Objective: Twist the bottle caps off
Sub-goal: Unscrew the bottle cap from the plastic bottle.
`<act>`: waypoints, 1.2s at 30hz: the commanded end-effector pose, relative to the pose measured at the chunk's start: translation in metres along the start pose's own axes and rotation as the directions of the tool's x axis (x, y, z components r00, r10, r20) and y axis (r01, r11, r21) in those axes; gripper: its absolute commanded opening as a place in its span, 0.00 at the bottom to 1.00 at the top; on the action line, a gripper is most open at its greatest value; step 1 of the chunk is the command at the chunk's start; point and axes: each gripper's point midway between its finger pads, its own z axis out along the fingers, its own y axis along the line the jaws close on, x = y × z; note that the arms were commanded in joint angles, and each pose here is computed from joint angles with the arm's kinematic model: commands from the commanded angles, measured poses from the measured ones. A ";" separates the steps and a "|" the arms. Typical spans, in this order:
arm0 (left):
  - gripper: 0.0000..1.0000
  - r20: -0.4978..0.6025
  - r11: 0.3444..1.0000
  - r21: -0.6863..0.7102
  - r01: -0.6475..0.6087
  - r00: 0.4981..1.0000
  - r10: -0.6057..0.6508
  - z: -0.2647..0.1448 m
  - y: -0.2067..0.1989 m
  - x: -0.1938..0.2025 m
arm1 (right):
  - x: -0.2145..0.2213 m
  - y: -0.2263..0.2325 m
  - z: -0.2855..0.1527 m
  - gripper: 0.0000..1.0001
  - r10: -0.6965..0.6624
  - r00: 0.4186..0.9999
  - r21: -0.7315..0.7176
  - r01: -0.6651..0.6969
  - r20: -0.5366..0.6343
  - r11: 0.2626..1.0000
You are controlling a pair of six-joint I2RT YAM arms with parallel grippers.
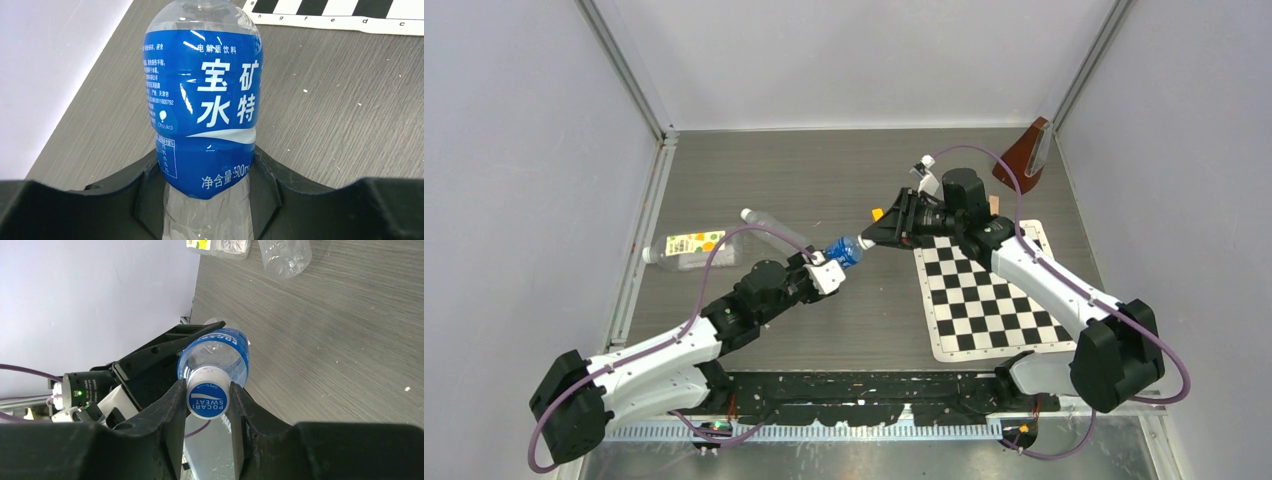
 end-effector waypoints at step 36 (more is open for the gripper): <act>0.00 0.091 0.983 0.175 0.049 0.994 -0.066 -0.012 -0.023 -0.036 | 0.010 0.009 -0.039 0.31 -0.880 0.398 -0.039 0.915 0.261 0.402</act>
